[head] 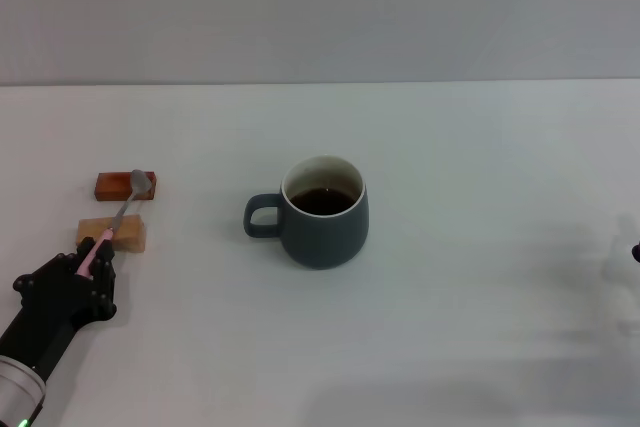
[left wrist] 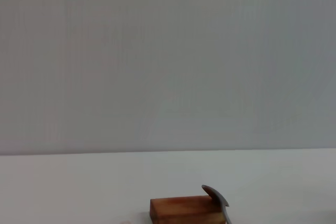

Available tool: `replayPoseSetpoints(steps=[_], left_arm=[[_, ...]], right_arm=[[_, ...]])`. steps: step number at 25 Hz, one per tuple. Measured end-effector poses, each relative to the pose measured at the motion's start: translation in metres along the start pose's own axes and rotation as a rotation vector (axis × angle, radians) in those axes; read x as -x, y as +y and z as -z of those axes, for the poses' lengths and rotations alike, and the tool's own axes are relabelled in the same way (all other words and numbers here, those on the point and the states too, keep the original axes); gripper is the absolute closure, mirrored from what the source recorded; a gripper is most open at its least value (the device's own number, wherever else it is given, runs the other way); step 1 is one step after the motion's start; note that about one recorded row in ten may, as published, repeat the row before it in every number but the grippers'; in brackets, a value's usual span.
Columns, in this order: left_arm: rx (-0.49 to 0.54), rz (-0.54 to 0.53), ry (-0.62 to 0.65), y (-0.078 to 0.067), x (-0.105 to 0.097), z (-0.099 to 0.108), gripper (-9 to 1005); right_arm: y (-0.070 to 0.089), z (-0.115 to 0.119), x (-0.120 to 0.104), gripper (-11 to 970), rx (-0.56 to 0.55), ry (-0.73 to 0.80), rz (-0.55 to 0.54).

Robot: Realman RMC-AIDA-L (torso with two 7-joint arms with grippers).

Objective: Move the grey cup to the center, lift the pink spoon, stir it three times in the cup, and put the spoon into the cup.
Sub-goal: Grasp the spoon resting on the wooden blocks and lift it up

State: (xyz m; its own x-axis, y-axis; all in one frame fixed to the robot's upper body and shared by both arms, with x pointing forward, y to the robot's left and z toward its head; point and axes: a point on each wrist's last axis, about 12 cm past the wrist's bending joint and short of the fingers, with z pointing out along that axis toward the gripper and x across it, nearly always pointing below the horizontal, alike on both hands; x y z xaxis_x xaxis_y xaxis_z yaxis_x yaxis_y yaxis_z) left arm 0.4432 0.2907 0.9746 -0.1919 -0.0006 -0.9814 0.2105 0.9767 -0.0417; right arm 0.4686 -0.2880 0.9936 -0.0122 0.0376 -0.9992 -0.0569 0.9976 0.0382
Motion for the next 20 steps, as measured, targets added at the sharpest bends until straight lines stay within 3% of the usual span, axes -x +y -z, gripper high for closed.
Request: replayPoseSetpoints(steps=[6, 20], left_arm=[[-0.009, -0.001, -0.008, -0.0017, 0.002, -0.0024, 834], [-0.02, 0.011, -0.036, -0.0053, 0.0074, -0.0039, 844]], right_arm=[[0.0001, -0.0003, 0.0001, 961, 0.001, 0.0, 0.0], [-0.001, -0.0006, -0.0004, 961, 0.0, 0.005, 0.006]])
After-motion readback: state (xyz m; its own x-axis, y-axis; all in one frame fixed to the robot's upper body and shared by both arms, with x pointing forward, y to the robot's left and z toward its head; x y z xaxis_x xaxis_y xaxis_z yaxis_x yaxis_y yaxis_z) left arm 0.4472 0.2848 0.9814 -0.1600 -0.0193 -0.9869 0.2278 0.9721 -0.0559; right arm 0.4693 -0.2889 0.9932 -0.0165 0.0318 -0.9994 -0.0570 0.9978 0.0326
